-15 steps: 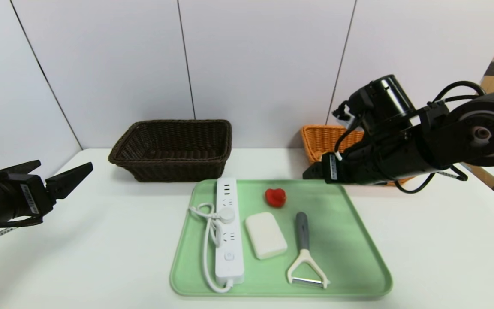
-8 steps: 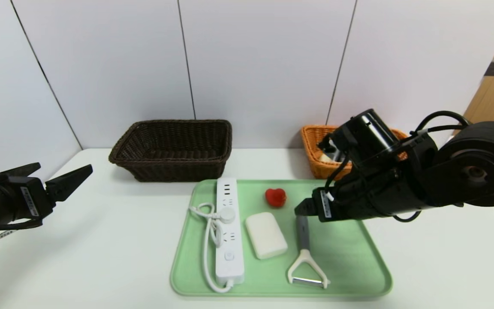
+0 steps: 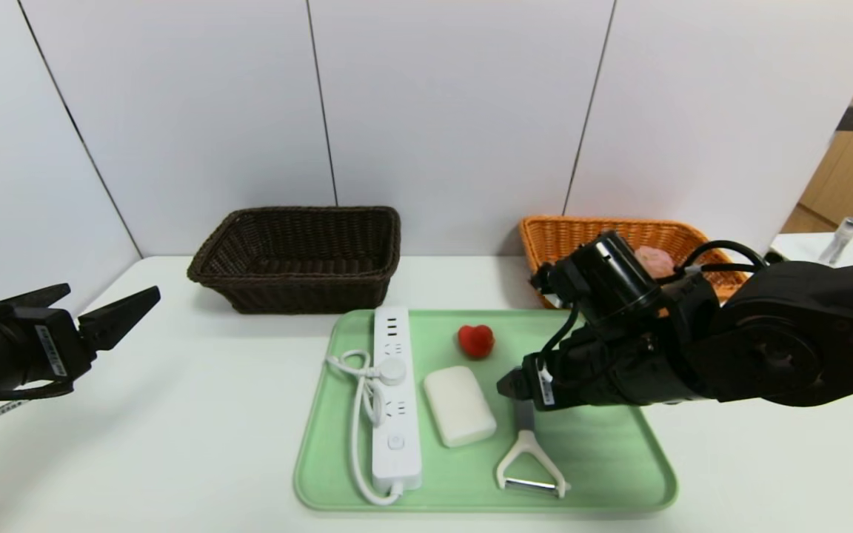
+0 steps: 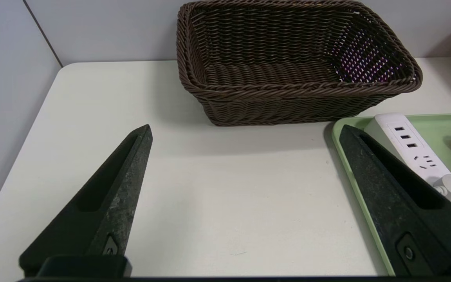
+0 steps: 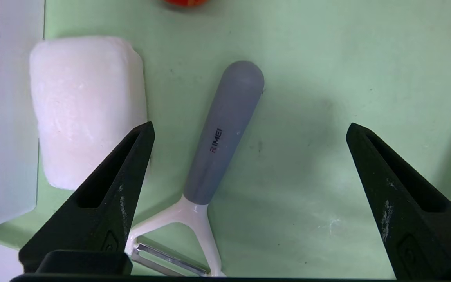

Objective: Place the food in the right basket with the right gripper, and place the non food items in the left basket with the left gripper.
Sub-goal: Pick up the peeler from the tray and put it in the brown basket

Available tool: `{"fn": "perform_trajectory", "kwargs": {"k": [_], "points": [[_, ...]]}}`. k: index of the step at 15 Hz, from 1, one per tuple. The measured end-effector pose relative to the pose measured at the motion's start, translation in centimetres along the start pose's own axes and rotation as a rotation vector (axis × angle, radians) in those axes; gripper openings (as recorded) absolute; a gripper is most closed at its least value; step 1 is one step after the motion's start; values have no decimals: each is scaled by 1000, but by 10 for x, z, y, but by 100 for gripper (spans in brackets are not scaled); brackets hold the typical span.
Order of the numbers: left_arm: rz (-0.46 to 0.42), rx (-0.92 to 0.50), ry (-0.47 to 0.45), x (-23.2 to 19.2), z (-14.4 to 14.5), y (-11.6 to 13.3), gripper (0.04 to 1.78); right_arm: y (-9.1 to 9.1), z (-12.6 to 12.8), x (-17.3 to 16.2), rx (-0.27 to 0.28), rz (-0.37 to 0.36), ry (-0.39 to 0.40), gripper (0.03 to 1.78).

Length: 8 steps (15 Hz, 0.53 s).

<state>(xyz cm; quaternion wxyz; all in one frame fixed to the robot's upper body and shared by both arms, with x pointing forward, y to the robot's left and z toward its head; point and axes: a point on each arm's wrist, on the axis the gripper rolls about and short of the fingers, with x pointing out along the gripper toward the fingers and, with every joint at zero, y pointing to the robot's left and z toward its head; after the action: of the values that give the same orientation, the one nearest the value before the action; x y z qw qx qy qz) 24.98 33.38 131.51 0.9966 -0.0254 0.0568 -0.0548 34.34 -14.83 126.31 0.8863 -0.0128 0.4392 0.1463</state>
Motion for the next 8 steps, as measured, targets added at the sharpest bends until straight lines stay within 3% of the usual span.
{"fn": "perform_trajectory", "kwargs": {"k": [8], "points": [[1,-16,5,-1,-2,0,169,6,-12,12,-28,-6,49,169]]}}
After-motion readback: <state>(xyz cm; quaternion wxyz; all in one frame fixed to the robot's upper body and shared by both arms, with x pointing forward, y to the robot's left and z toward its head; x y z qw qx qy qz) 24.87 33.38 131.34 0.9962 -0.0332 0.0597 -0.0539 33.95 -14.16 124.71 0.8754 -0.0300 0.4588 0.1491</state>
